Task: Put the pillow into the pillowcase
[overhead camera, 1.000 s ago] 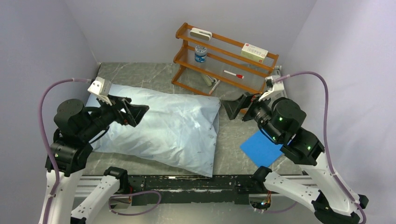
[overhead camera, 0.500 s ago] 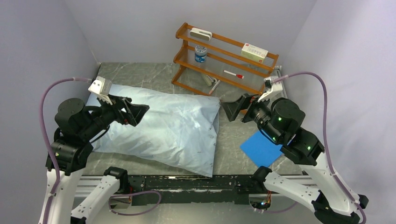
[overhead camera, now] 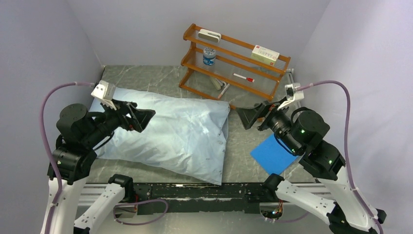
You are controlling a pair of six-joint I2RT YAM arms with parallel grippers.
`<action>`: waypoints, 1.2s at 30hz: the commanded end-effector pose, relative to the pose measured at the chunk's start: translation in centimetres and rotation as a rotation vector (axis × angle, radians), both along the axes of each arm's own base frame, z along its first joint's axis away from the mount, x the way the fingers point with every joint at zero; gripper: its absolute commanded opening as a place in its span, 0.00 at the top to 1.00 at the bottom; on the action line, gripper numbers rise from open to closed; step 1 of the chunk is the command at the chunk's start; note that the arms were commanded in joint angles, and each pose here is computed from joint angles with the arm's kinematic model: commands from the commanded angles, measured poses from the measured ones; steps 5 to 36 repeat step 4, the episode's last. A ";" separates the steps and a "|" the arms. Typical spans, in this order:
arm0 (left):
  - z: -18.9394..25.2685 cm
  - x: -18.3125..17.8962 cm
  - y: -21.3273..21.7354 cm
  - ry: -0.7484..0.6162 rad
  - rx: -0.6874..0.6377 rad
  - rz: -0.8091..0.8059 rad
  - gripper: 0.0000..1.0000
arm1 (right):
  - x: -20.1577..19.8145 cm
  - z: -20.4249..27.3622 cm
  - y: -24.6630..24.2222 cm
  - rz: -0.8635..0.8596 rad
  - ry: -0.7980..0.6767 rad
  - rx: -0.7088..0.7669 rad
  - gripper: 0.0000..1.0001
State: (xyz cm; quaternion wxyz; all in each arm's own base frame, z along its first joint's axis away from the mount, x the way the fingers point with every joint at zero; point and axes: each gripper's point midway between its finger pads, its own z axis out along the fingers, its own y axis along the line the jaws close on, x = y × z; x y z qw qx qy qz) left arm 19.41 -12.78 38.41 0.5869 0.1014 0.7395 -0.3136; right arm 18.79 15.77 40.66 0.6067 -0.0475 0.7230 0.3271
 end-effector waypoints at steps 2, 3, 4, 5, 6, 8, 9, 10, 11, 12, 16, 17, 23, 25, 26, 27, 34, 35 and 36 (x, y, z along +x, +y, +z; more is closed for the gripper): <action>0.0 0.2 -0.1 -0.009 -0.018 0.007 0.02 | 0.3 -0.3 0.1 -0.010 0.004 0.008 0.01; 0.1 0.2 -0.1 -0.011 -0.019 0.007 0.02 | 0.3 -0.5 0.1 -0.010 0.011 0.003 0.01; 0.1 0.2 0.0 -0.011 -0.019 0.009 0.02 | 0.3 -0.5 0.1 -0.013 0.017 0.002 0.00; 0.1 0.2 0.0 -0.011 -0.019 0.009 0.02 | 0.3 -0.5 0.1 -0.013 0.017 0.002 0.00; 0.1 0.2 0.0 -0.011 -0.019 0.009 0.02 | 0.3 -0.5 0.1 -0.013 0.017 0.002 0.00; 0.1 0.2 0.0 -0.011 -0.019 0.009 0.02 | 0.3 -0.5 0.1 -0.013 0.017 0.002 0.00; 0.1 0.2 0.0 -0.011 -0.019 0.009 0.02 | 0.3 -0.5 0.1 -0.013 0.017 0.002 0.00; 0.1 0.2 0.0 -0.011 -0.019 0.009 0.02 | 0.3 -0.5 0.1 -0.013 0.017 0.002 0.00; 0.1 0.2 0.0 -0.011 -0.019 0.009 0.02 | 0.3 -0.5 0.1 -0.013 0.017 0.002 0.00; 0.1 0.2 0.0 -0.011 -0.019 0.009 0.02 | 0.3 -0.5 0.1 -0.013 0.017 0.002 0.00; 0.1 0.2 0.0 -0.011 -0.019 0.009 0.02 | 0.3 -0.5 0.1 -0.013 0.017 0.002 0.00; 0.1 0.2 0.0 -0.011 -0.019 0.009 0.02 | 0.3 -0.5 0.1 -0.013 0.017 0.002 0.00; 0.1 0.2 0.0 -0.011 -0.019 0.009 0.02 | 0.3 -0.5 0.1 -0.013 0.017 0.002 0.00; 0.1 0.2 0.0 -0.011 -0.019 0.009 0.02 | 0.3 -0.5 0.1 -0.013 0.017 0.002 0.00; 0.1 0.2 0.0 -0.011 -0.019 0.009 0.02 | 0.3 -0.5 0.1 -0.013 0.017 0.002 0.00; 0.1 0.2 0.0 -0.011 -0.019 0.009 0.02 | 0.3 -0.5 0.1 -0.013 0.017 0.002 0.00; 0.1 0.2 0.0 -0.011 -0.019 0.009 0.02 | 0.3 -0.5 0.1 -0.013 0.017 0.002 0.00; 0.1 0.2 0.0 -0.011 -0.019 0.009 0.02 | 0.3 -0.5 0.1 -0.013 0.017 0.002 0.00; 0.1 0.2 0.0 -0.011 -0.019 0.009 0.02 | 0.3 -0.5 0.1 -0.013 0.017 0.002 0.00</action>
